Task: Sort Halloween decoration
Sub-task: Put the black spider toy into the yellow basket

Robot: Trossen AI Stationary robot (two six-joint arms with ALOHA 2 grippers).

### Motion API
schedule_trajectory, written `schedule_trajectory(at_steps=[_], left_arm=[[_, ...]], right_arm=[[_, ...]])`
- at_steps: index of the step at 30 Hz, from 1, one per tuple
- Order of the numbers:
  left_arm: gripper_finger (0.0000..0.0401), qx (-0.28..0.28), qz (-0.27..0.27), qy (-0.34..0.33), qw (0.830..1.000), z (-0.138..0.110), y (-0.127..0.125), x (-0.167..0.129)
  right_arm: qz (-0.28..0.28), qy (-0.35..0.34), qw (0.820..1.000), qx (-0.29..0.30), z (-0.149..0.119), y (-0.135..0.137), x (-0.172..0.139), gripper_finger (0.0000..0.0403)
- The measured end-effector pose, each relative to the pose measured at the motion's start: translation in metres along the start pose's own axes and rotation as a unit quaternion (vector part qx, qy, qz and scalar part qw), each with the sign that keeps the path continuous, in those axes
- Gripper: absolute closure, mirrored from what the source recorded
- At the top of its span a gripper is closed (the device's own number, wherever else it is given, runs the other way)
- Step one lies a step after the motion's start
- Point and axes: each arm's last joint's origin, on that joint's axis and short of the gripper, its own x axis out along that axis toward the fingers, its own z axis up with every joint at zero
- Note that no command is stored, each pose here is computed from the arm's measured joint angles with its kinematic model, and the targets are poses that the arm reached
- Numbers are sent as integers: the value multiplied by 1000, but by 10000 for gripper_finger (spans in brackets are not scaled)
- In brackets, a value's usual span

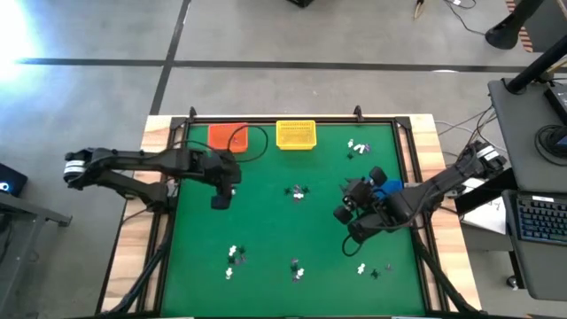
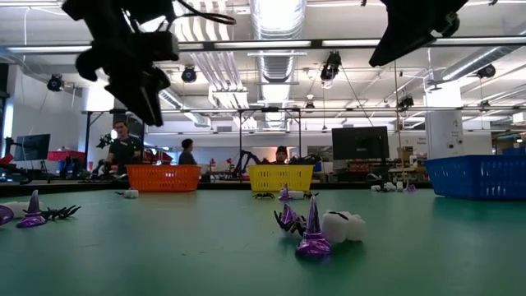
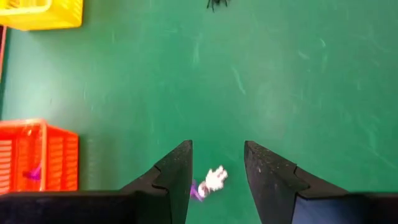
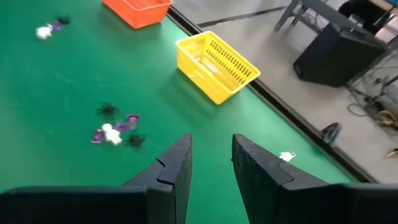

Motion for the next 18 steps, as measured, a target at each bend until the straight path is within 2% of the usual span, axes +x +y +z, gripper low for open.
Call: schedule_trajectory(at_steps=[6, 18], left_arm=[[273, 9, 5, 23, 1000, 8, -1, 23], [285, 27, 20, -19, 999, 24, 6, 47]], right_arm=[[-5, 35, 999, -18, 1, -13, 2, 296], [-18, 74, 996, -51, 4, -31, 7, 296]])
